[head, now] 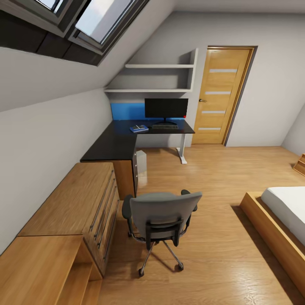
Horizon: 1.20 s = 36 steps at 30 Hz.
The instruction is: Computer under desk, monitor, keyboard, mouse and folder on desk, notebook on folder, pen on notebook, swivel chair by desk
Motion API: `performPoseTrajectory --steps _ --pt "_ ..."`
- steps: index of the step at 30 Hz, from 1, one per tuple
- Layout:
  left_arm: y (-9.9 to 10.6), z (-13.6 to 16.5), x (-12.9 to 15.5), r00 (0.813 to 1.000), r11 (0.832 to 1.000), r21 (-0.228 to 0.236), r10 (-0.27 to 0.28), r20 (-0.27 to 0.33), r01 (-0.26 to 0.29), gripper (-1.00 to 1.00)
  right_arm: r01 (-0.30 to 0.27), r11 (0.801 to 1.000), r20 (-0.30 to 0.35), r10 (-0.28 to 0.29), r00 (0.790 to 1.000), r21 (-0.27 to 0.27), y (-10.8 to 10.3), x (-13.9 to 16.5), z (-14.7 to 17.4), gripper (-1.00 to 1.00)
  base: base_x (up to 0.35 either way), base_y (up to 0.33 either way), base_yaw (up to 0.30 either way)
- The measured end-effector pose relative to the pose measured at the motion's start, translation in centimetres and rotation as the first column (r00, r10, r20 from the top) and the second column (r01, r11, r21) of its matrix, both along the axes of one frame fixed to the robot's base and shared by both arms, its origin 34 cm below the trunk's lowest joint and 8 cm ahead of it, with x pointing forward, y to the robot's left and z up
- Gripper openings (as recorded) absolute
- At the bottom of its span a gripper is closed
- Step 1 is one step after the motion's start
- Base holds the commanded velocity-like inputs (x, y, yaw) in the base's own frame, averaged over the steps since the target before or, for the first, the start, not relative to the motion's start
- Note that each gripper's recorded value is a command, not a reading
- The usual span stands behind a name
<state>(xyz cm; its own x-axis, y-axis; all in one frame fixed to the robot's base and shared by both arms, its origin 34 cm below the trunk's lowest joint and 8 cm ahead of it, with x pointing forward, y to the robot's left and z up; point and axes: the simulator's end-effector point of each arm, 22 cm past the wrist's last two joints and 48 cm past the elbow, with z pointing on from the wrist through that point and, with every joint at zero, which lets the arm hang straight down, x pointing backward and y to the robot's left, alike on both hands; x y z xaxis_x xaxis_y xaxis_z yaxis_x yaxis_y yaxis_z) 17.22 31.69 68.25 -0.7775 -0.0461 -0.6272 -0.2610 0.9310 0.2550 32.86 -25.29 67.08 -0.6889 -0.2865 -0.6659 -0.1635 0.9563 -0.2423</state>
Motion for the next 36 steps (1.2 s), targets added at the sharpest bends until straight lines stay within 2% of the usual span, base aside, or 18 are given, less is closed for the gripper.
performPoseTrajectory --steps 5,36 --pt "-0.1 -0.7 -0.1 1.0 1.0 -0.001 -0.002 -0.024 0.002 1.0 -0.002 1.0 0.0 0.002 1.0 0.0 0.0 0.2 -0.3 1.0 0.0 0.0 0.0" --pt "-0.2 -3.3 1.0 1.0 1.0 -0.003 -0.002 -0.025 0.002 1.0 0.002 1.0 0.003 -0.002 1.0 -0.003 -0.2 1.4 -2.9 1.0 0.0 0.0 0.0"
